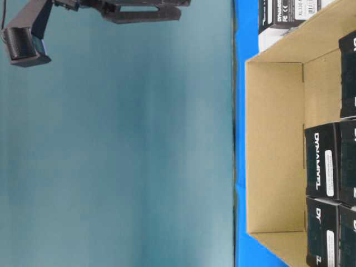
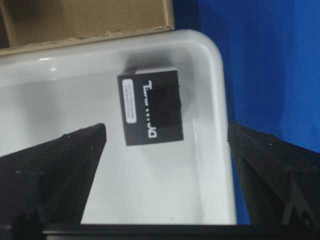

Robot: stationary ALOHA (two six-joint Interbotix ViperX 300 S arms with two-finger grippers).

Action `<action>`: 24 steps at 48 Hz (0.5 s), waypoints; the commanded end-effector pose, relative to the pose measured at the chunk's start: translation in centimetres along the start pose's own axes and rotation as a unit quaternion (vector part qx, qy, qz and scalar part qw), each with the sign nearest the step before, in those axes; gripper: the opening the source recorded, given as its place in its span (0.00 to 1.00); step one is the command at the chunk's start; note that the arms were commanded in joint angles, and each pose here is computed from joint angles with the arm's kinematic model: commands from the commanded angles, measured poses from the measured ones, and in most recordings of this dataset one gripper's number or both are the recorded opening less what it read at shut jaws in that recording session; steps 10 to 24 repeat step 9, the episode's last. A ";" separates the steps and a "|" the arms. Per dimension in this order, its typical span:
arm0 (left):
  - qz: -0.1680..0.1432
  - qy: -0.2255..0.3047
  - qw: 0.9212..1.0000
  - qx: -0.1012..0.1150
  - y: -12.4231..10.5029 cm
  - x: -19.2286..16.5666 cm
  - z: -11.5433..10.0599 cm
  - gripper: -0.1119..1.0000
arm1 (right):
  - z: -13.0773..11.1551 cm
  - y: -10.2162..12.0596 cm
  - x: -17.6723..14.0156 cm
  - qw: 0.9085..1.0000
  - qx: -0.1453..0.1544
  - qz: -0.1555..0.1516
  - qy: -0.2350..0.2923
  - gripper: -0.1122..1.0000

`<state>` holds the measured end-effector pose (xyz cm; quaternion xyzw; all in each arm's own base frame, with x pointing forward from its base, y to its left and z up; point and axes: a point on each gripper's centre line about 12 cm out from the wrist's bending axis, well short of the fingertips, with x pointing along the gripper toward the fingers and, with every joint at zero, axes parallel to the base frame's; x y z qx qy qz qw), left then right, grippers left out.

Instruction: Pick the box from inside the cardboard box.

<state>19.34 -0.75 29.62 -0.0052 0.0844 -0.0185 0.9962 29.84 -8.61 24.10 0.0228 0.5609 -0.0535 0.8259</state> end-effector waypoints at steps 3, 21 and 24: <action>-0.001 -0.016 1.000 0.001 0.0 0.0 1.2 0.04 | 0.3 -0.1 -0.4 1.000 0.000 -0.002 -0.008 0.97; -0.001 -0.015 1.000 0.001 0.0 0.0 1.2 0.04 | 0.3 -0.1 -0.4 1.000 0.000 -0.002 -0.008 0.97; -0.001 -0.015 1.000 0.001 0.0 0.0 1.2 0.04 | 0.3 -0.1 -0.4 1.000 0.000 -0.002 -0.008 0.97</action>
